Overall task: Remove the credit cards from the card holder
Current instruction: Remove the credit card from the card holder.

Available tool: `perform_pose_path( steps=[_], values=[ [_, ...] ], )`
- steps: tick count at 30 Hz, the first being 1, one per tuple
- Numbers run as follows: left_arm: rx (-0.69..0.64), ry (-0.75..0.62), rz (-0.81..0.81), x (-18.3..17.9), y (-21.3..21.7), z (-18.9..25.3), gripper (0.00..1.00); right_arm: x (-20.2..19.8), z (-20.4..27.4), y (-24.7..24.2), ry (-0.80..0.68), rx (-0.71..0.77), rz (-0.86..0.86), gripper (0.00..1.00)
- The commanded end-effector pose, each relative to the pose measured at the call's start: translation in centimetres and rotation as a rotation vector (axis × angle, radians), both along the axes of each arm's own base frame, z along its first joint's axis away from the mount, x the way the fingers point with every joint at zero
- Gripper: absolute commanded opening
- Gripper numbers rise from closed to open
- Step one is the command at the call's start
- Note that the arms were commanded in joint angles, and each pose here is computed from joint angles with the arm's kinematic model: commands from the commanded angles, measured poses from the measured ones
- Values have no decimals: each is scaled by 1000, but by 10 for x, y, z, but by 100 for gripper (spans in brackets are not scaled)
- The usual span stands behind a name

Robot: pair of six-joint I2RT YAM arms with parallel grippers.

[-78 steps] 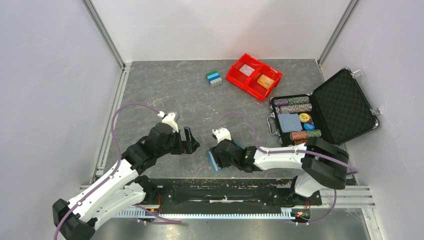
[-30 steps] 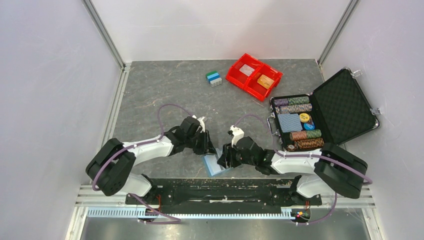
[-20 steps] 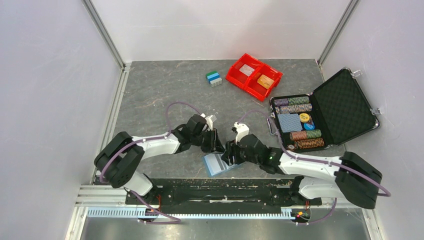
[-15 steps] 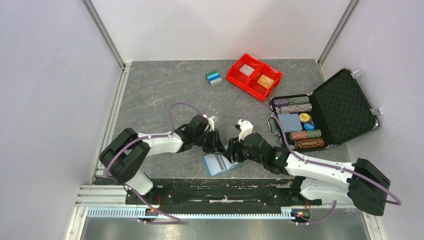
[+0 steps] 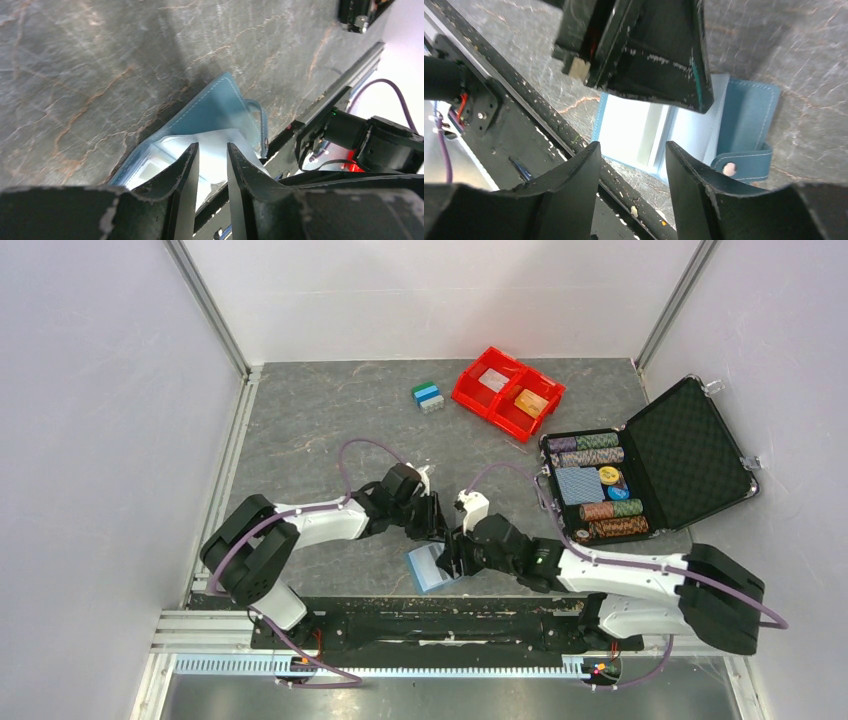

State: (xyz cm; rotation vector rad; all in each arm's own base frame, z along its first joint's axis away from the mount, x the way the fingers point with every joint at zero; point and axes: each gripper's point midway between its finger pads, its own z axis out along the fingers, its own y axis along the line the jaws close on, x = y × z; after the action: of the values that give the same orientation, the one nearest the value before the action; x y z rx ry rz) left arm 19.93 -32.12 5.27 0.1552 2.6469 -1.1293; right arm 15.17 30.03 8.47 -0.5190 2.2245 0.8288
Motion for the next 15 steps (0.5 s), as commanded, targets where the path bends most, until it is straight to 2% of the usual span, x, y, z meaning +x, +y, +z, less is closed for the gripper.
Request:
perform_pose_path(
  steps=[1, 5, 11, 15],
  values=[
    [93, -65, 57, 17, 17, 14, 34, 2, 8, 23, -16, 43, 8, 56],
    [134, -97, 135, 30, 39, 30, 39, 1, -5, 30, -22, -11, -3, 63],
    [179, -148, 263, 47, 90, 54, 46, 4, -20, 36, -53, -119, -27, 65],
    [203, -190, 312, 46, 119, 67, 52, 4, -29, 38, -62, -186, -30, 67]
  ],
)
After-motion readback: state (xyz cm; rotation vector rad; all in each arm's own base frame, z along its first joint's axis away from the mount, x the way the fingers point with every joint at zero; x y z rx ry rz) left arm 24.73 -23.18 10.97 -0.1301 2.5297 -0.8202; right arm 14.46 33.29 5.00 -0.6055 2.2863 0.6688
